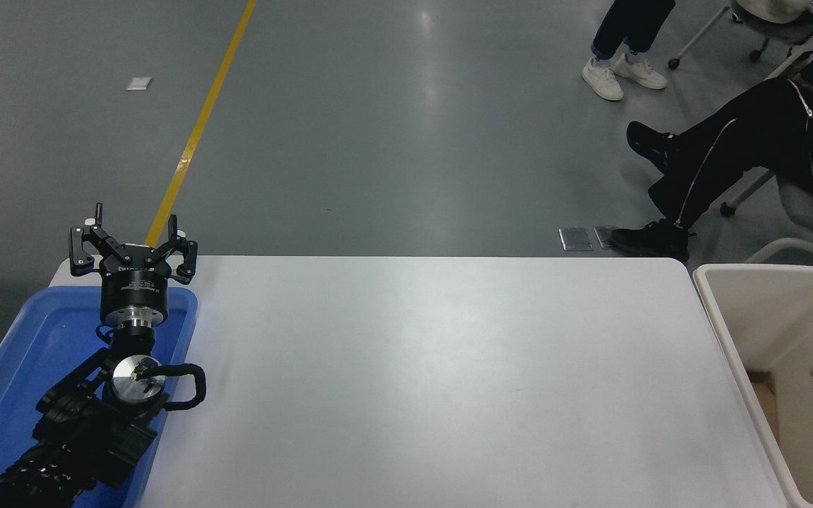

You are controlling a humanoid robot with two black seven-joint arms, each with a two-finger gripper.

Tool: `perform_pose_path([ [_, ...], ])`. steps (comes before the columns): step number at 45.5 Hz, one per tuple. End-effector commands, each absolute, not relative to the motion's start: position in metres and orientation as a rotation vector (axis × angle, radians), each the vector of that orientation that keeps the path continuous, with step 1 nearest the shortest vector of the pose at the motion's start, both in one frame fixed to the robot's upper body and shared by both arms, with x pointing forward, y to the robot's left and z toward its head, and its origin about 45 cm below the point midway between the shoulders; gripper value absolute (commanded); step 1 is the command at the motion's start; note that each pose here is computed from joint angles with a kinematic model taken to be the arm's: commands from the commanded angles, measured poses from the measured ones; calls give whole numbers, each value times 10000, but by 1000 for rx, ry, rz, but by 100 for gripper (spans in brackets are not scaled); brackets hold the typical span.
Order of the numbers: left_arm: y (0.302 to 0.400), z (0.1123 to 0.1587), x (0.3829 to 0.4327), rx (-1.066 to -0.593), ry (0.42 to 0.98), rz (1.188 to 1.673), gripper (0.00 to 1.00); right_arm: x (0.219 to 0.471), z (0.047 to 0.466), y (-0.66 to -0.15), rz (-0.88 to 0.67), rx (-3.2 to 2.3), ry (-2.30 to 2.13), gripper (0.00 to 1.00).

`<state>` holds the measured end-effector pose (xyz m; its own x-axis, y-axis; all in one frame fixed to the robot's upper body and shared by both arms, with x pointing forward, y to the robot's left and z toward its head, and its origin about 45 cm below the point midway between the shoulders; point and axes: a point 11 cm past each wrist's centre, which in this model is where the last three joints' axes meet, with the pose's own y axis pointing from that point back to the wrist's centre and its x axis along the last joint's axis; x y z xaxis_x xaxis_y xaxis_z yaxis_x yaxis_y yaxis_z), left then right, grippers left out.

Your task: Pick up paper ball place in dustbin

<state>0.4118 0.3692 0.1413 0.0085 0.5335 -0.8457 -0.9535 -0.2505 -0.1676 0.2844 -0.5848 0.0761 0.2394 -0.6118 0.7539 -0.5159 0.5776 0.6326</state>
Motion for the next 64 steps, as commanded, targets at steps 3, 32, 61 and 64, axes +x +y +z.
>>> perform_pose_path([
  [3,3692,1413,4118,-1021,570,1557,99,2703,628,-5824,-114,1027,-1407,100],
  [32,3692,1408,4113,-1020,570,1556,99,3407,1354,-5597,-182,1285,-1411,100],
  [61,3684,1417,4121,-1019,570,1552,99,3505,2962,-3401,-31,1688,-738,100],
  [64,3684,1417,4121,-1019,570,1552,99,3390,3106,-3137,-54,1753,-623,100],
])
